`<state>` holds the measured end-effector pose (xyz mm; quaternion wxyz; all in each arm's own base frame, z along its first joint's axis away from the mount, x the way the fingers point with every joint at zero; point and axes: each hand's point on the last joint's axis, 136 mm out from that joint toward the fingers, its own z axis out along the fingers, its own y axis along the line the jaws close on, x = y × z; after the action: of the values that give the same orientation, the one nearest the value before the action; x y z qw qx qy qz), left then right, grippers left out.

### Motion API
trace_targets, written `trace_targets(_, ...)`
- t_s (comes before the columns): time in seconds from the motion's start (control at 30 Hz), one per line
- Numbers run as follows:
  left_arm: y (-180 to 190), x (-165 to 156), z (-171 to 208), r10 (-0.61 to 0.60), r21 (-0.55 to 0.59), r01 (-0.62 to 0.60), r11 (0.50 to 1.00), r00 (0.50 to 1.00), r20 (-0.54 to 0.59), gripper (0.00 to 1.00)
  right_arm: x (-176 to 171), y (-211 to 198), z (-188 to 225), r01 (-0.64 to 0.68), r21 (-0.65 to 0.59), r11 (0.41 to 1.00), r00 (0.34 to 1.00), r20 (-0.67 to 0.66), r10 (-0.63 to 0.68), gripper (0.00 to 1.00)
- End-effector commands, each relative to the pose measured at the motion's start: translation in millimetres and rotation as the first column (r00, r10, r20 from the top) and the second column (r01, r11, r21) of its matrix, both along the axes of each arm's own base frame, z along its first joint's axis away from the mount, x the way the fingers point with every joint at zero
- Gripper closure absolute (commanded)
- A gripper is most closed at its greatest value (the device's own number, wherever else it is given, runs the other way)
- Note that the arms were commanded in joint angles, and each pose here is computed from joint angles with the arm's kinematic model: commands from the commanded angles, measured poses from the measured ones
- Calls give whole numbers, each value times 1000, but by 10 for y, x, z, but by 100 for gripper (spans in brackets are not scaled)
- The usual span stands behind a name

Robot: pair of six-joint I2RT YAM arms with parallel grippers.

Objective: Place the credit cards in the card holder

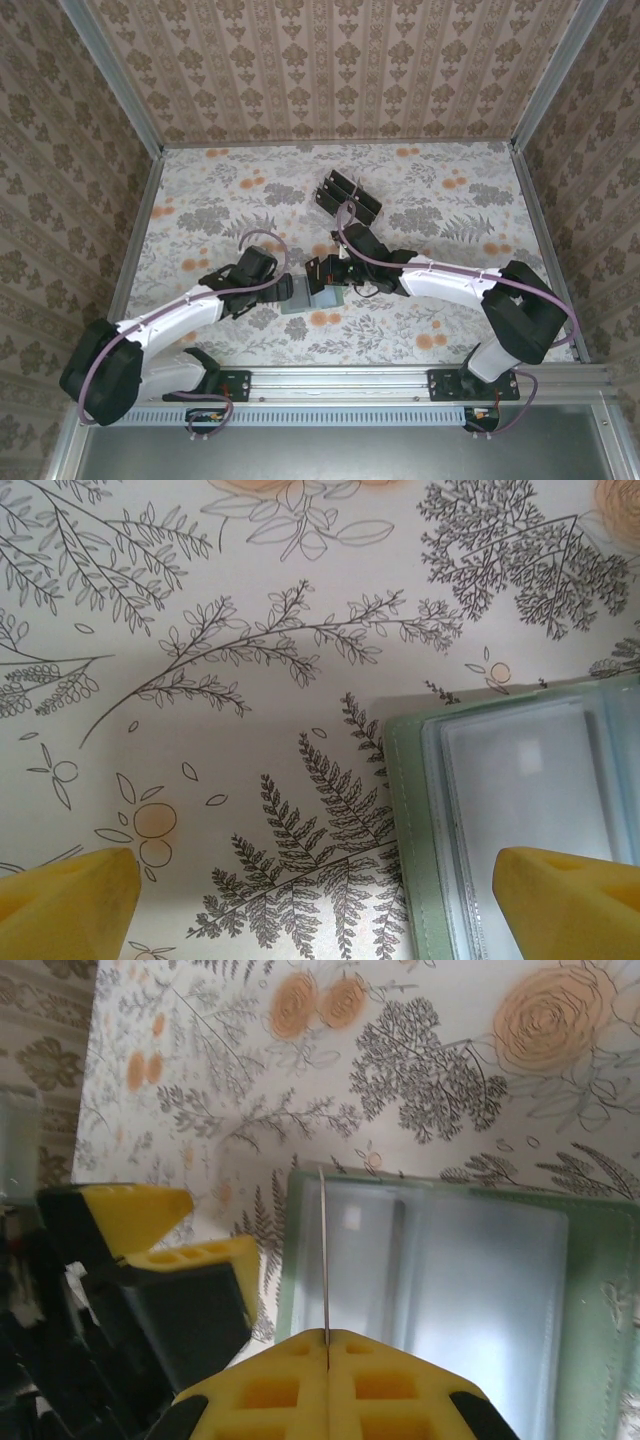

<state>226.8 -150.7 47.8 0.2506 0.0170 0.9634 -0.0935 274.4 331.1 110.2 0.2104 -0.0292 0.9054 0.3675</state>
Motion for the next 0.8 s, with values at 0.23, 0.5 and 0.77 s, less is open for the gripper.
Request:
trace_targets(0.23,19,-59,-141,-3,56,4,998,1000,-11,0,0,48,-219,6,3,1000,999,-35,-6,100)
trace_targets(0.5,-54,-54,-145,-22,41,22,999,1000,6,0,-11,-54,-402,20,-52,998,999,-45,-22,100)
trace_targets(0.77,-83,-64,-204,-35,44,35,998,999,7,0,-20,-103,-520,30,-66,997,997,-64,-35,100)
